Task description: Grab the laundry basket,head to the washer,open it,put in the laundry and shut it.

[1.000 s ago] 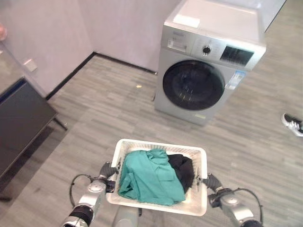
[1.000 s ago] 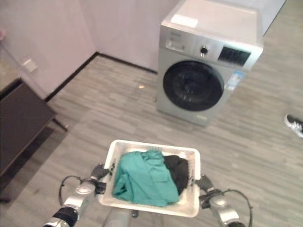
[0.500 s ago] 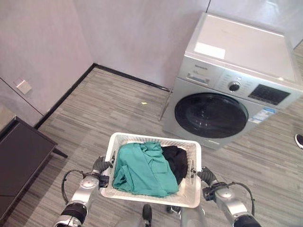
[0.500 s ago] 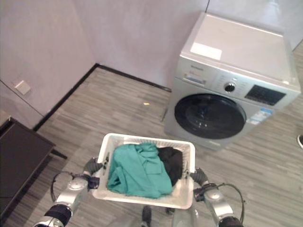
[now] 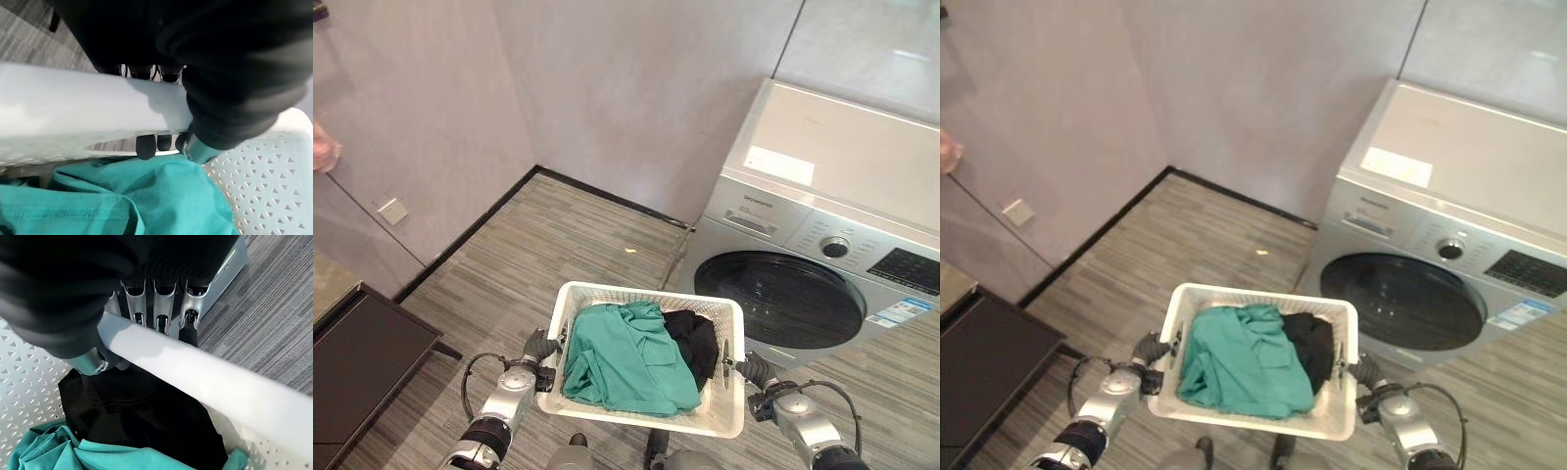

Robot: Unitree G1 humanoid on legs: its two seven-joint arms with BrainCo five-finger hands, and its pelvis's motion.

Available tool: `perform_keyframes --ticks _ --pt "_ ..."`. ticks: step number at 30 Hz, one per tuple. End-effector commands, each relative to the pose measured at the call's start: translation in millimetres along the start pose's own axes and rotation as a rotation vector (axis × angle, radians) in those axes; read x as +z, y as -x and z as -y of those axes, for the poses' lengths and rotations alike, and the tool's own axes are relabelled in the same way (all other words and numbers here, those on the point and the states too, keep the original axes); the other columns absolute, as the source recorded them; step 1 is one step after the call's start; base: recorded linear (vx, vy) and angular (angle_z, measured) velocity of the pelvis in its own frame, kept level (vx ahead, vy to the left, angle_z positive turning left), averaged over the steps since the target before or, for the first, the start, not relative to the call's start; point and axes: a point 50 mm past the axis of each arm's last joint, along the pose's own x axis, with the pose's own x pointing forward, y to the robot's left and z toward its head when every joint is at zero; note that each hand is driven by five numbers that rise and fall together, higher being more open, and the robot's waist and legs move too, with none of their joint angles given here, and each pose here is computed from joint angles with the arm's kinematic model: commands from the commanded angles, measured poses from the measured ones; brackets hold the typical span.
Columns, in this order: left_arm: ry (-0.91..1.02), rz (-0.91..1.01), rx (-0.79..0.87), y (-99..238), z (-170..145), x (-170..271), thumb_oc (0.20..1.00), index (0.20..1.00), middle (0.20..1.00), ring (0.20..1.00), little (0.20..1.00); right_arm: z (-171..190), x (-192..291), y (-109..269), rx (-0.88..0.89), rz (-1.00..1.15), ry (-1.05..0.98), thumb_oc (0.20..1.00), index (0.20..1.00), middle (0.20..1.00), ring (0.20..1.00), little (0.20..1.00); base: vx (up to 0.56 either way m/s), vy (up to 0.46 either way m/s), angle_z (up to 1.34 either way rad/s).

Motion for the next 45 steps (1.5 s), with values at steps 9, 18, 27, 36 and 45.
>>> perform_keyframes --ticks 9,18,27,36,45 --pt "-0.01 0.055 0.036 -2 -25 12 0.2 0.2 0.2 0.2 0.2 15 42 -2 -0.021 0.193 -0.093 0.2 0.2 0.2 0.2 0.2 0.01 0.007 0.01" --pt "0.065 -0.124 -0.026 5 8 -31 0.2 0.2 0.2 0.2 0.2 -6 -17 -15 -0.031 -0.11 -0.313 0.2 0.2 0.2 0.2 0.2 -0.01 0.047 -0.1" --pt "0.075 -0.168 -0.022 8 8 -43 0.2 0.2 0.2 0.2 0.2 -17 -17 -16 0.014 -0.119 -0.328 0.2 0.2 0.2 0.2 0.2 0.04 0.023 0.0" --pt "0.075 -0.205 0.011 7 -10 -45 0.2 0.2 0.2 0.2 0.2 -33 17 -29 0.091 -0.054 -0.401 0.2 0.2 0.2 0.2 0.2 -0.02 0.017 0.0" --pt "-0.007 -0.046 0.002 1 -39 3 0.2 0.2 0.2 0.2 0.2 -46 86 -32 0.244 0.149 -0.372 0.2 0.2 0.2 0.2 0.2 0.0 0.032 0.1"
